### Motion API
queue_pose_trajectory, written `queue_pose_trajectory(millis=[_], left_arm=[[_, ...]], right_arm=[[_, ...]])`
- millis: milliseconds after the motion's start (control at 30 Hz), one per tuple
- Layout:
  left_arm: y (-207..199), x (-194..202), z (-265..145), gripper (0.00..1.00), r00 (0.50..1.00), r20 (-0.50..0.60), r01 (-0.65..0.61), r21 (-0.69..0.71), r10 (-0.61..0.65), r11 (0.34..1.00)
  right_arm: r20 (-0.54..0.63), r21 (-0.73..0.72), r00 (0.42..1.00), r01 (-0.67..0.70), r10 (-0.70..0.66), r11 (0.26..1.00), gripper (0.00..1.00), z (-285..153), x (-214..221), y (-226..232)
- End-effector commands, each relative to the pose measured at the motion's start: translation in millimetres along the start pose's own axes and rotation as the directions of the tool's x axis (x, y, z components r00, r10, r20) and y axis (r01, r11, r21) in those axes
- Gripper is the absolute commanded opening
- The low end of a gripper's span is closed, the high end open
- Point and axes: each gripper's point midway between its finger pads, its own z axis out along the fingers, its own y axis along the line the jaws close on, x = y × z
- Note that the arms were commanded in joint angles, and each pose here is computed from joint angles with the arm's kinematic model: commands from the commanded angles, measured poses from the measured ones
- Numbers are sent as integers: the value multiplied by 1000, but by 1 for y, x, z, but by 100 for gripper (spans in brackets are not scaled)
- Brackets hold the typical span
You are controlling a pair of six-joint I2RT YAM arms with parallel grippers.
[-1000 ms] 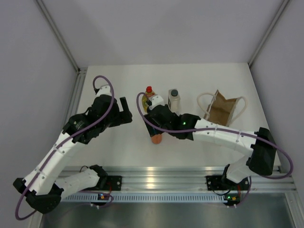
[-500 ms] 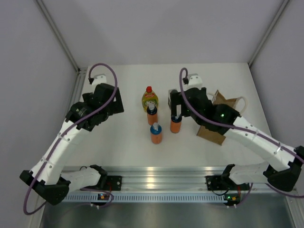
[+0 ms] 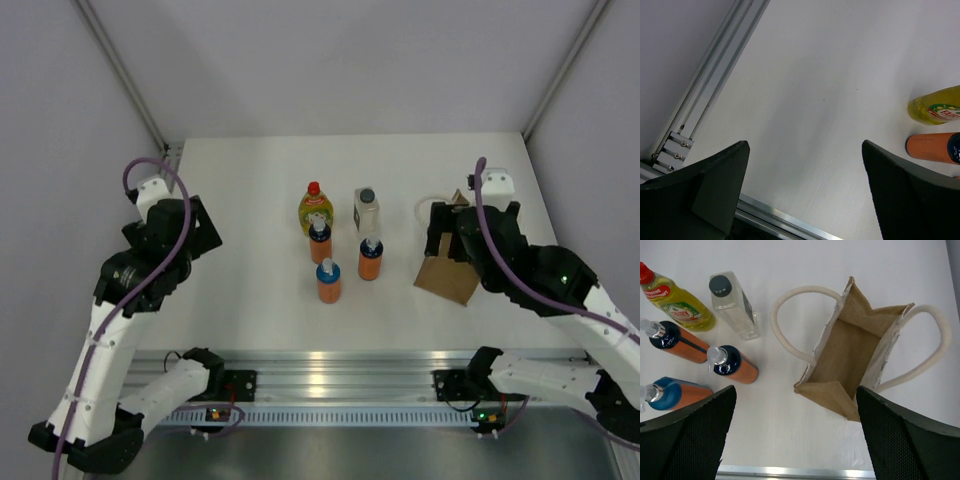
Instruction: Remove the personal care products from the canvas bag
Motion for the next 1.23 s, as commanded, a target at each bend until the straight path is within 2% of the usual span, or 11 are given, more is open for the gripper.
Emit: queue_pose_trajectory(millis=[0,267,600,1200], left_arm=[[10,3,-10,98,999,13,33,11,-34,999],[16,6,-21,98,999,22,31,56,-32,998],[11,5,-20,98,999,16,49,64,-50,997],[7,9,-13,98,998,5,64,53,-65,996]], right_arm=[[-16,63,1000,4,-3,998,100,-14,11,-31],[46,89,999,-17,13,996,99,-29,28,-66],[49,169,998,31,-39,985,99,-25,40,-82],[63,204,996,53,-68,977,100,-21,31,-83]])
